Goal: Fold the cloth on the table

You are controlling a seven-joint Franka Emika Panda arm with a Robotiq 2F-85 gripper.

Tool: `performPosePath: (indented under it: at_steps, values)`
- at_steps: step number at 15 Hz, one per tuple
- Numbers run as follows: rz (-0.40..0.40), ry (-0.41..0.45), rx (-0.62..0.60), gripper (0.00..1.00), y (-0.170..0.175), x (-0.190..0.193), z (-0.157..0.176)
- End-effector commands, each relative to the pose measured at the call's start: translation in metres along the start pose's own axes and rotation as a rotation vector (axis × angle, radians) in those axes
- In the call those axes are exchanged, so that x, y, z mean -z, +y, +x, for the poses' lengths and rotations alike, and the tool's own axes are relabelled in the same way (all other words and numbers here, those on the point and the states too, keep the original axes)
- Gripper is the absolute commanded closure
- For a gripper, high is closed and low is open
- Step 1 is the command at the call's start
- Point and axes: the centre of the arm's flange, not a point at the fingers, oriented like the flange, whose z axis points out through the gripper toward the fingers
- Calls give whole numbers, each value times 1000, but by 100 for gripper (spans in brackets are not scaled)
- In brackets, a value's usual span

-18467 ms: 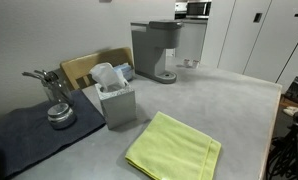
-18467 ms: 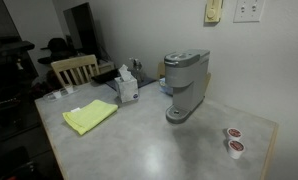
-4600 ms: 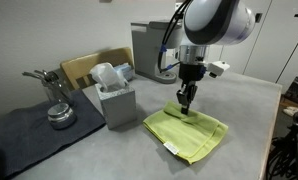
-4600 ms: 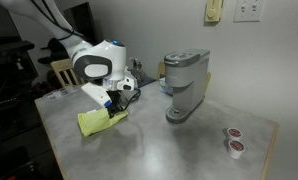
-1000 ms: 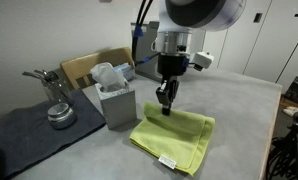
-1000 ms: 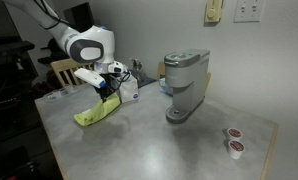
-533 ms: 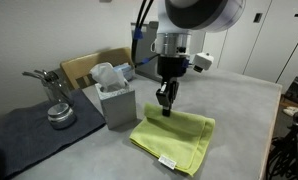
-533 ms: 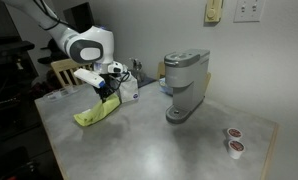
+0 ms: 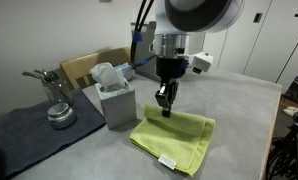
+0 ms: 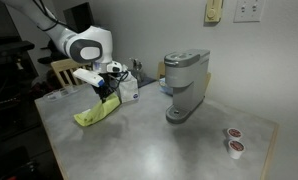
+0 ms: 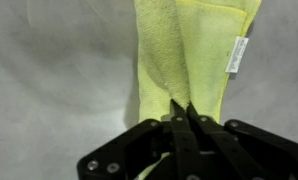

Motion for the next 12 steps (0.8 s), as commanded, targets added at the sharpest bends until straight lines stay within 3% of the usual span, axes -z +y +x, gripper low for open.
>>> performPosePath:
  at_steps: [1,9,12]
  values:
    - [-23,-40,9,99,-5,-18,13]
    - [-88,-147,42,99,-17,-82,31]
    - [-111,-183,59,99,-21,-89,38]
